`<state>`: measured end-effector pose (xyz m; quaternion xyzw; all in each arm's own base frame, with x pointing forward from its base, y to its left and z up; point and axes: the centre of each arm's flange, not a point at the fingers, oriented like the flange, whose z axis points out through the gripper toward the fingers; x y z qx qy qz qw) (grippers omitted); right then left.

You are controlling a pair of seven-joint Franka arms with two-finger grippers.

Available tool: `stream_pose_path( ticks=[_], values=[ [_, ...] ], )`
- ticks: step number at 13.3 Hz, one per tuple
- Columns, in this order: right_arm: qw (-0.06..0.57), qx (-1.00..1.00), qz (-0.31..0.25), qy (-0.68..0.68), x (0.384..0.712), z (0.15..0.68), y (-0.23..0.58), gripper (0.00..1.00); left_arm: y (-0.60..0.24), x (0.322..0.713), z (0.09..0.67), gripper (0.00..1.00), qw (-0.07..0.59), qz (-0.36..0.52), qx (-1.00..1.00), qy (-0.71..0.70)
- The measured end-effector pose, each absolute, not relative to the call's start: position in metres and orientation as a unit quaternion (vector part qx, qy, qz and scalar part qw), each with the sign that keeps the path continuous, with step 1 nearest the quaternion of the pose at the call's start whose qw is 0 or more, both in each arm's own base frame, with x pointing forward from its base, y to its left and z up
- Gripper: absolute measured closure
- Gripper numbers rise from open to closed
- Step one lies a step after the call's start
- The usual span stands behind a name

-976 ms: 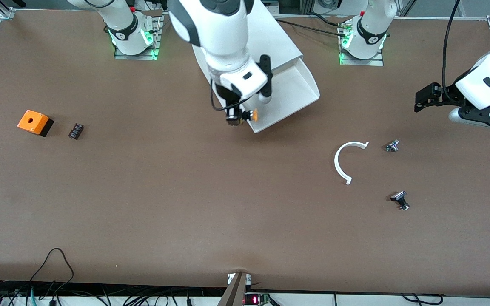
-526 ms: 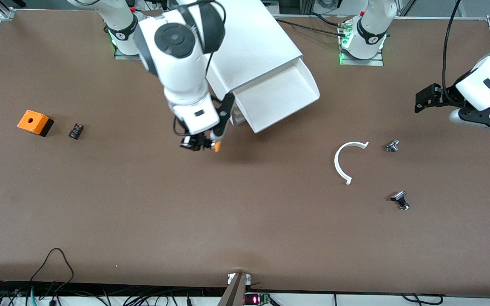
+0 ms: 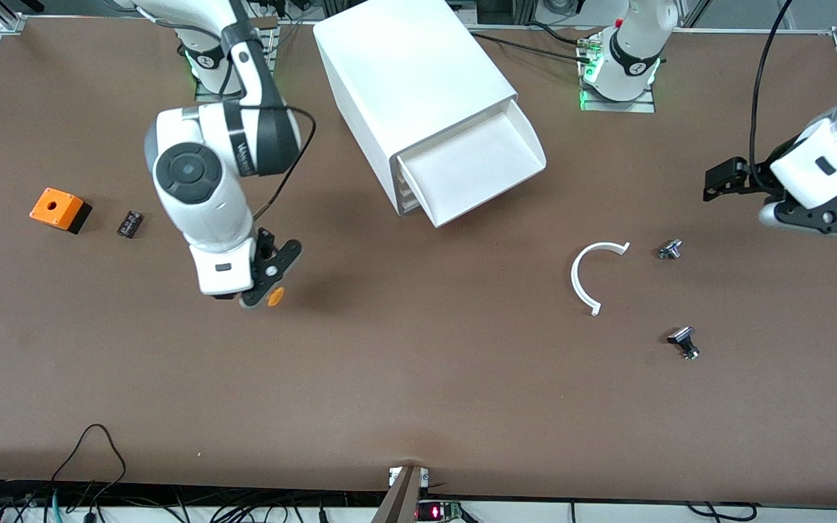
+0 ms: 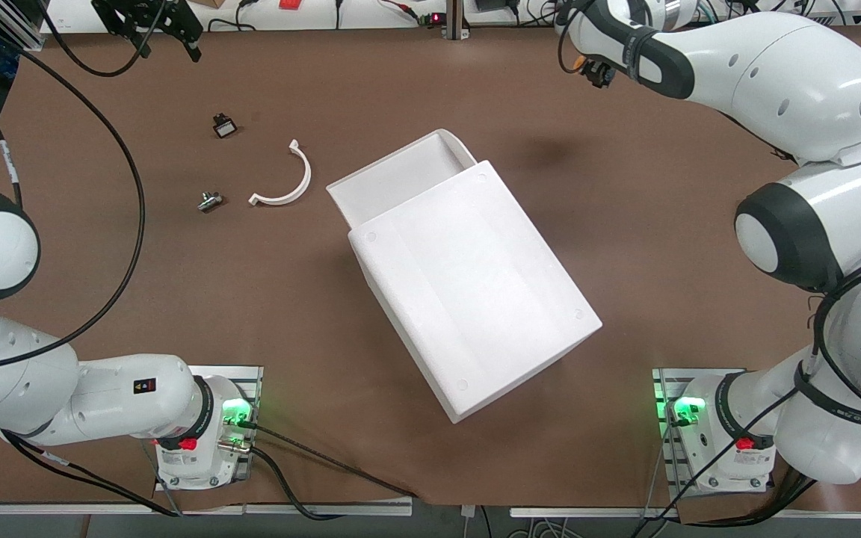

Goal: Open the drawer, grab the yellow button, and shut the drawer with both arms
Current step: 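Lift the yellow button out of the drawer with the right gripper, then push the drawer shut with the left gripper while the right gripper lowers the button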

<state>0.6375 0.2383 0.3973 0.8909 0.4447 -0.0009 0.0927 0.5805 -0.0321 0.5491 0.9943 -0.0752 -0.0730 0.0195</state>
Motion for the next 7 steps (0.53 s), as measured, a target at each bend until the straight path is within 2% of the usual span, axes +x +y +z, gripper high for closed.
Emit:
stream_pose_path(
  ticks=[3, 7],
  values=[
    [0.092, 0.930, -0.003, 0.355, 0.644, 0.385, 0.204, 0.59, -0.032, 0.588, 0.511, 0.00, 0.026, -0.111, 0.991, -0.076],
    [0.091, 0.979, -0.048, 0.174, 0.639, 0.335, 0.126, 0.59, -0.041, 0.589, 0.506, 0.00, 0.057, -0.120, 0.991, -0.007]
  ],
)
